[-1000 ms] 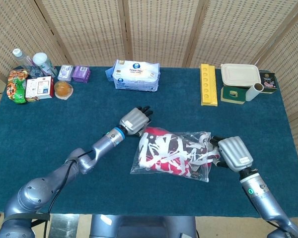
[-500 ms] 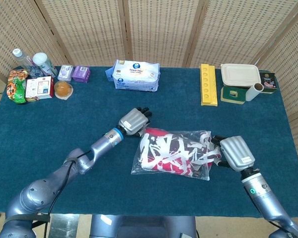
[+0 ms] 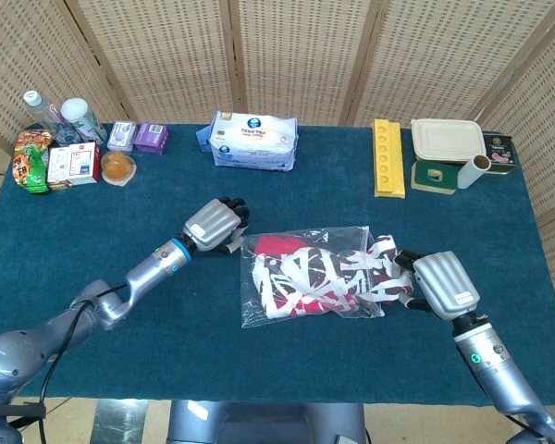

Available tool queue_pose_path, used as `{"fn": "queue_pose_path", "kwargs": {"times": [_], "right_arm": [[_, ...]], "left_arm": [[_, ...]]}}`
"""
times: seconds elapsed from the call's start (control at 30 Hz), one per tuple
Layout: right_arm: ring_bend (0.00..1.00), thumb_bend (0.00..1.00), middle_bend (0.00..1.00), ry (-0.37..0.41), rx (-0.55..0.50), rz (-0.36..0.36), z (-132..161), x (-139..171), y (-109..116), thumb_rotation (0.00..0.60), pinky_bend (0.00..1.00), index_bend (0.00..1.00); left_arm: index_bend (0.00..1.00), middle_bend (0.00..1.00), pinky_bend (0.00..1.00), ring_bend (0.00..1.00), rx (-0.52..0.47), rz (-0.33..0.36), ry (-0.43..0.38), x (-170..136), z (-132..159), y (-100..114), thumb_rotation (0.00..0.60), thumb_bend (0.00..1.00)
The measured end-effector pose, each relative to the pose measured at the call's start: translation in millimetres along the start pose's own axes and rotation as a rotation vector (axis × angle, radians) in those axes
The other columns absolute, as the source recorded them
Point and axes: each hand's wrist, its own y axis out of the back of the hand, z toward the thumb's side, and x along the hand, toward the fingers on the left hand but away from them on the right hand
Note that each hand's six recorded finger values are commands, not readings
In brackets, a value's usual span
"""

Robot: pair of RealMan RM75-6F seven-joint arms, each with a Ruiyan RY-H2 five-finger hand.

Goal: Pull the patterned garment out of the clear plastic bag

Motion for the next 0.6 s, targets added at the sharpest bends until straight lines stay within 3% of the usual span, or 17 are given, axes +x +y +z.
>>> {"fn": "queue_pose_path", "kwargs": {"times": [0.6], "right_arm": [[0.69,0.47,0.52,-0.040,0.007,-0.066,-8.9,2.4,21.6,0.600,0.71,0.68]], "left_arm": [[0.64,0.44,0.34,0.29,-0.023,0.005,0.100,-79.9,-50.7,7.4,0.600,0.47]]}}
